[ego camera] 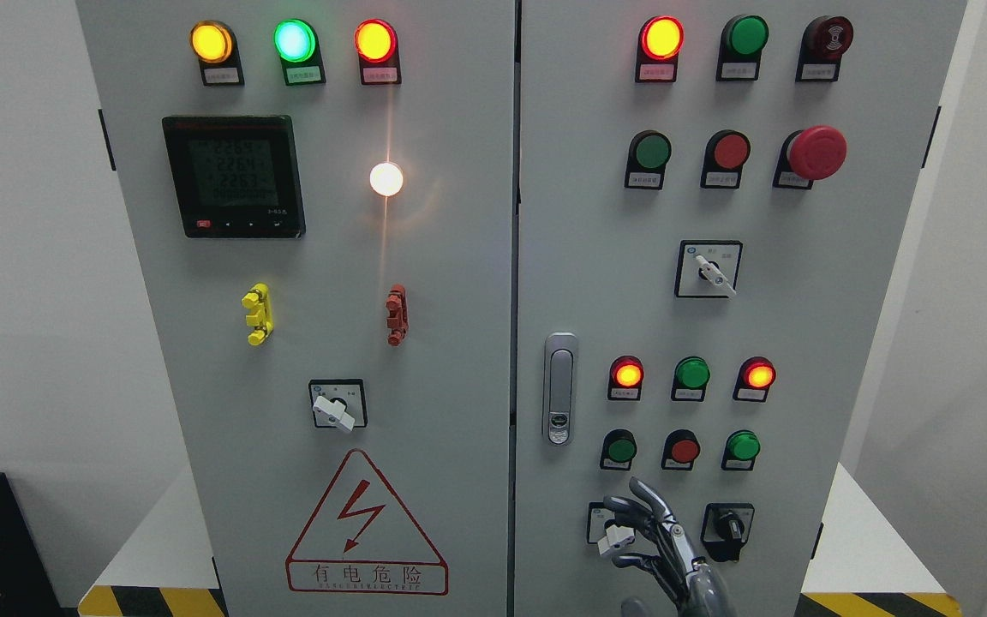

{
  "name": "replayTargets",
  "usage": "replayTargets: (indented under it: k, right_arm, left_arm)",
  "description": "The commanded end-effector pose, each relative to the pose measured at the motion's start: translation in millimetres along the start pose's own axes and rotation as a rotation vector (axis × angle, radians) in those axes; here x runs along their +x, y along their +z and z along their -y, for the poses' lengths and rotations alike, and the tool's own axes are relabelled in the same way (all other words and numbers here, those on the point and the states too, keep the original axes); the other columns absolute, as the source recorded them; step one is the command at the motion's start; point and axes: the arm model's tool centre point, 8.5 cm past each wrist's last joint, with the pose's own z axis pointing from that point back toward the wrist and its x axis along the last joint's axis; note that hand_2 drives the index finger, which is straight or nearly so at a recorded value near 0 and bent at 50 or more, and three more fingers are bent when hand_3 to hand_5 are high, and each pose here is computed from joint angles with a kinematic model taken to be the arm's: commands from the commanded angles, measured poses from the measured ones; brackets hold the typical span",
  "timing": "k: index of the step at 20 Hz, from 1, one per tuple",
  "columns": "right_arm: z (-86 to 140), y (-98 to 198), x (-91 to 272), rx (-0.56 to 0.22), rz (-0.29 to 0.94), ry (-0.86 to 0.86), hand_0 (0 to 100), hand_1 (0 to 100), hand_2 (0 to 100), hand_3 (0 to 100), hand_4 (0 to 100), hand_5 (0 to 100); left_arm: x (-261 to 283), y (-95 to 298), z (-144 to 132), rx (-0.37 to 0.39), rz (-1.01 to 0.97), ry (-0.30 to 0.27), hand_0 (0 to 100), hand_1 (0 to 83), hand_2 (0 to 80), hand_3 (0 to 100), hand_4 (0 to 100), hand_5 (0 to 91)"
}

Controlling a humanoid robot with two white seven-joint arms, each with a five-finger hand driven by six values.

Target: Press green start button

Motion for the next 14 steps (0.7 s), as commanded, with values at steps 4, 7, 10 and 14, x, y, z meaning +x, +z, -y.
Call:
replayTargets:
  k: [4, 7, 10, 14]
  right_arm:
    - [-1.3, 2.7, 7.0, 0.003, 0.021, -0.039, 0, 2, 0, 9, 8, 11]
    - [-1.4, 5.4, 5.7, 0.002, 0.014, -0.039, 0, 1, 0, 7, 6, 8]
    - [-1.1, 6.3, 5.0, 0.001, 0.011, -0.039, 0, 1, 0, 5, 4, 6]
    - [-1.6, 6.2, 5.1, 0.002, 0.011, -0.04, 0, 0, 0, 4, 3, 5]
  left_arm:
    - [7.8, -0.2, -0.9, 0.003, -0.002, -0.003, 12, 55.6, 0.0, 0, 0, 0.0]
    - [7.8, -0.2, -0.9, 0.003, -0.002, -0.003, 12, 55.6, 0.0, 0, 0, 0.0]
    - [6.8, -0.1, -1.0, 0.003, -0.003, -0.003, 12, 55.6, 0.0, 0, 0, 0.0]
    - [7.8, -0.2, -0.9, 0.003, -0.002, -0.003, 12, 55.6, 0.0, 0, 0, 0.0]
